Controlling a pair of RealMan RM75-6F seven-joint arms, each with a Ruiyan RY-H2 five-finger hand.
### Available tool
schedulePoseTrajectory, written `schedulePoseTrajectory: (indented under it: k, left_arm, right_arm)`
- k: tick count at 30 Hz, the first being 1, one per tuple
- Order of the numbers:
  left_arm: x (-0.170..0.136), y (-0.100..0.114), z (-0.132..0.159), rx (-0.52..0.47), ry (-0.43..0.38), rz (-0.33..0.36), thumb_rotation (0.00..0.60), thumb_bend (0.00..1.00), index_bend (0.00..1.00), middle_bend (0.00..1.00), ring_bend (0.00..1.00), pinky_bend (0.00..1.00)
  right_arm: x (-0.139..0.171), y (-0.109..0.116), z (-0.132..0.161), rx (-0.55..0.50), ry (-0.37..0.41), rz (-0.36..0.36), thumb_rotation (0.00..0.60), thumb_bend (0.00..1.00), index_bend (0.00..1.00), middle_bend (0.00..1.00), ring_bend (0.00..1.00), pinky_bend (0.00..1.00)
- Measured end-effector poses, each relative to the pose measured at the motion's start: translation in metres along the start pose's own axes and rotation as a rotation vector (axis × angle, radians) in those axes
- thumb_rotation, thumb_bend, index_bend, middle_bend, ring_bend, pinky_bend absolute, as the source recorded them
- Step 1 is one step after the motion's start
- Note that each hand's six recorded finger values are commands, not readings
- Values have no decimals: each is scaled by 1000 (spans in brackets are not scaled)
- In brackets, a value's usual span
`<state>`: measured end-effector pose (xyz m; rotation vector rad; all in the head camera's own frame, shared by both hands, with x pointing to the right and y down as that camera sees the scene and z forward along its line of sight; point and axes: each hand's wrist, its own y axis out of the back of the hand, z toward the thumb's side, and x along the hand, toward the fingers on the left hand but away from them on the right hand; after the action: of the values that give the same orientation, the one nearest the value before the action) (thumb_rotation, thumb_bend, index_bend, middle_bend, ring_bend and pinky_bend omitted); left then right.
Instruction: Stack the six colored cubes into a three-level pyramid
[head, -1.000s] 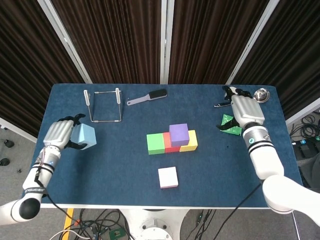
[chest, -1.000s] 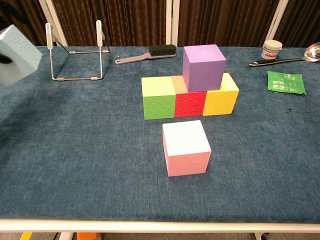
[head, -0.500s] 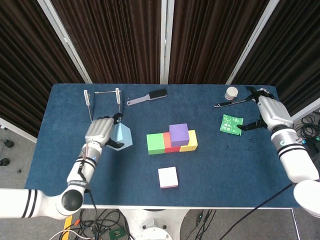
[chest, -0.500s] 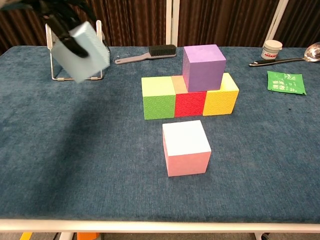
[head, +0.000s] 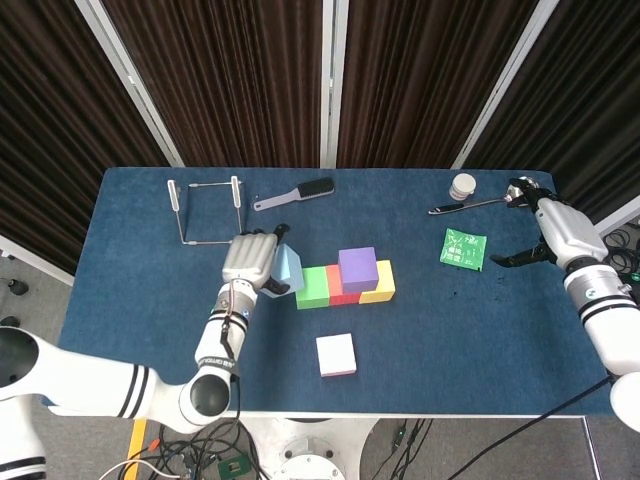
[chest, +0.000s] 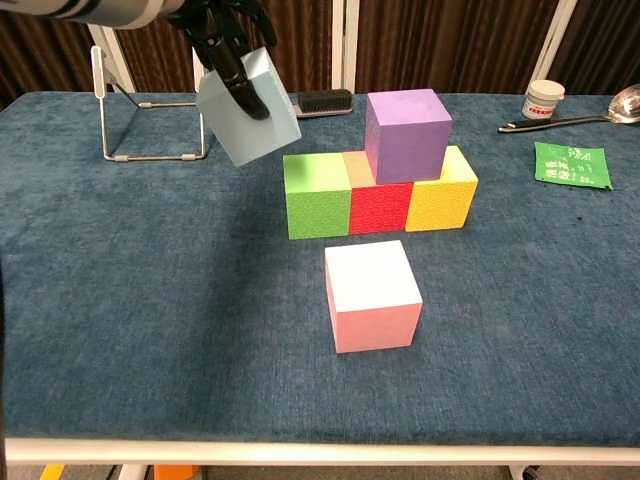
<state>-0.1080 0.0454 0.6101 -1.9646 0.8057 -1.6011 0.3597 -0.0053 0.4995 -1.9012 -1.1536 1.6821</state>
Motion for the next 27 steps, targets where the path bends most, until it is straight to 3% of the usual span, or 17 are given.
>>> schedulePoseTrajectory:
  k: [7,18,27]
  left_arm:
    - [12,-8,5,28,34,-9,600,206,137,523,192,215]
    - [16,-29,29,72,5,-41,600,206,137,523,192,215]
    - [22,-28,36,81,13,-25,600,206,137,523,192,215]
  right_arm:
    - [0,4,-5,-37,7,-16,600,18,0,211,0,0]
    - [2,23,-21,-225,25,-85,600,14,0,216,0,0]
    - [2,32,-34,-286,35,-109,600,14,0,208,0,0]
